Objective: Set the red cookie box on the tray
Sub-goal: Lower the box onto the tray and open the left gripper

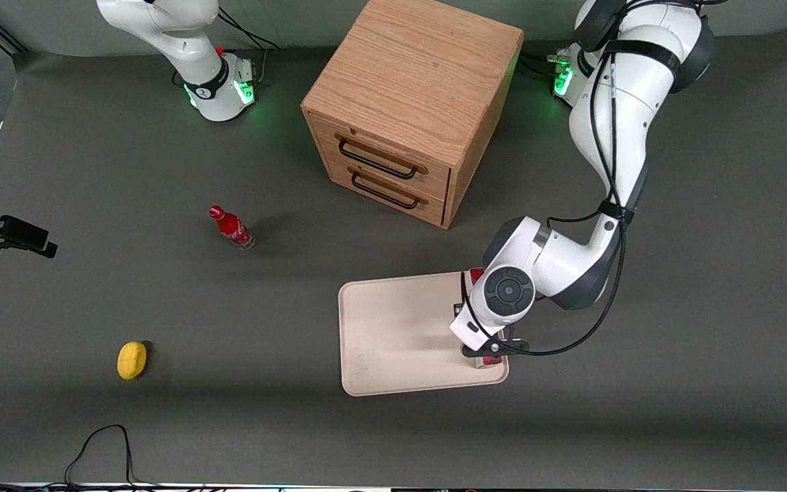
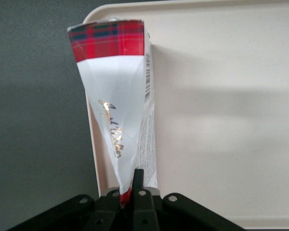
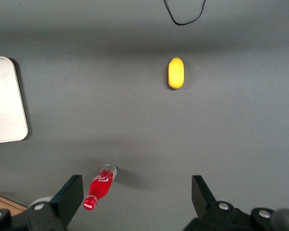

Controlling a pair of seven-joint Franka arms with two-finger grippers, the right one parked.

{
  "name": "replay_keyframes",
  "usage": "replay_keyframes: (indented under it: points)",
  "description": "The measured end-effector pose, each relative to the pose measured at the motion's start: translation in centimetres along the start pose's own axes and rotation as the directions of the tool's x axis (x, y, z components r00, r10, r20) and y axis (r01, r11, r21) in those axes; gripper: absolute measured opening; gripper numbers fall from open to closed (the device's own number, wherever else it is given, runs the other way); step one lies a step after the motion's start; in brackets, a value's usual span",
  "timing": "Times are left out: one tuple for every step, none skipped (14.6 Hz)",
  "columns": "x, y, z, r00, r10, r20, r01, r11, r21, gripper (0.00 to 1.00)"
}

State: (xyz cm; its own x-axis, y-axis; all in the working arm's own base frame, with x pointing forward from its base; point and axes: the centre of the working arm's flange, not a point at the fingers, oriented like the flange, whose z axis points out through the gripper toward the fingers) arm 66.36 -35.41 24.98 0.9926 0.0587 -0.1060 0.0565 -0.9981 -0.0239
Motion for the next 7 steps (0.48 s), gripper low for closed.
replay_keyframes:
  points:
    - [0.0,0.0,0.0,1.000,0.000,-0.001,0.000,1.000,-0.001,0.03]
    - [0.0,0.0,0.0,1.000,0.000,-0.002,0.000,1.000,-0.001,0.03]
    - [0.0,0.0,0.0,1.000,0.000,-0.002,0.000,1.000,-0.001,0.03]
    - [0.1,-0.1,0.1,1.000,-0.001,-0.003,0.001,1.000,-0.001,0.03]
    - [0.2,-0.2,0.1,1.000,-0.004,-0.003,0.004,1.000,0.000,0.03]
    - [0.4,-0.6,0.0,1.000,-0.009,-0.005,0.009,1.000,-0.001,0.10]
    - [0.7,-1.0,-0.1,1.000,-0.016,-0.008,0.016,1.000,-0.002,0.19]
